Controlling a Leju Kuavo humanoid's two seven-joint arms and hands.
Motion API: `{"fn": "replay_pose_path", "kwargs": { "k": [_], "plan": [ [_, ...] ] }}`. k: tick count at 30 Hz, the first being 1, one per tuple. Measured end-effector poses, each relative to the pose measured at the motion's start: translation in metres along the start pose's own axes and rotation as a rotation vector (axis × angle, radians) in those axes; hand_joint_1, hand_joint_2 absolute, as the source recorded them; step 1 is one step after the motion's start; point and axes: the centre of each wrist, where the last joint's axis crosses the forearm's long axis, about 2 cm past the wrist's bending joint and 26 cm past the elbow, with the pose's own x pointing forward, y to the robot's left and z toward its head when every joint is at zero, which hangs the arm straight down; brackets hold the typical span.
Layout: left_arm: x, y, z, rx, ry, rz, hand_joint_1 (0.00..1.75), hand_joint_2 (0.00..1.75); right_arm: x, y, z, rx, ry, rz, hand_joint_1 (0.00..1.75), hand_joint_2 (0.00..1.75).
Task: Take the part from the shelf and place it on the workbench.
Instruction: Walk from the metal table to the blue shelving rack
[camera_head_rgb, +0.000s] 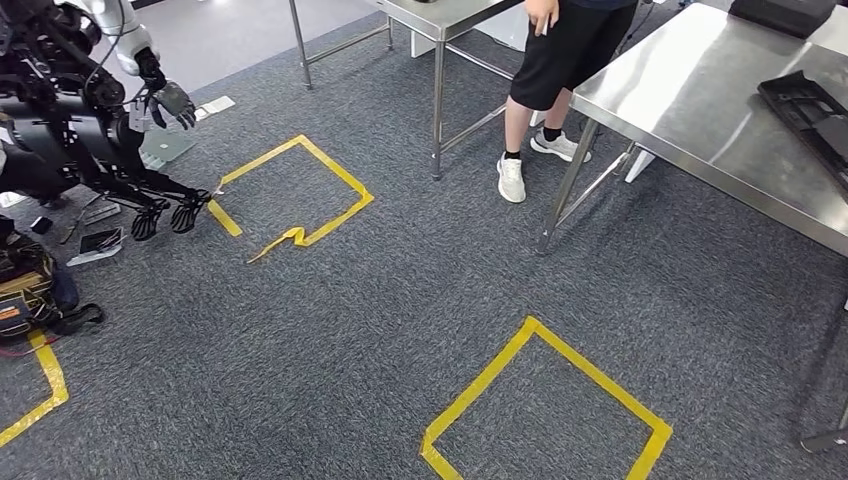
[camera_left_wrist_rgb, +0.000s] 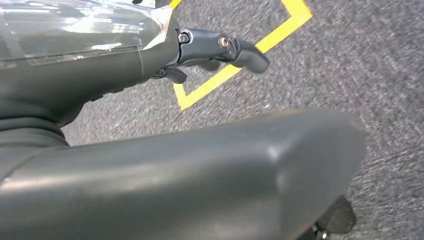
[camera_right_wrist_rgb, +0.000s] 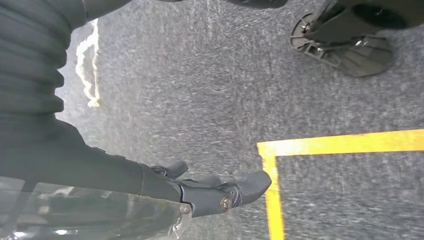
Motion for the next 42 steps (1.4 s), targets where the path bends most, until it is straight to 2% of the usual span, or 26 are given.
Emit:
{"fn": "replay_pose_path", "kwargs": {
  "k": [17,20,27,42],
  "plan": [
    [0.002,0.005,-0.003,-0.027,-0.031,-0.002,0.00,0.00,-0.002,0.001,0.000,-0.009,0.005,-0.004,0.00,1.75],
    [0.002,0.005,-0.004,-0.074,-0.049,-0.011,0.00,0.00,-0.002,0.000,0.000,-0.015,0.003,-0.014,0.00,1.75],
    [0.001,0.015,-0.008,-0.110,-0.081,-0.055,0.00,0.00,-0.017,0.010,0.000,-0.014,0.024,-0.043,0.00,1.75],
    [0.001,0.020,-0.010,-0.132,-0.110,-0.101,0.00,0.00,-0.024,0.016,0.001,-0.019,0.032,-0.076,0.00,1.75]
  ]
}}
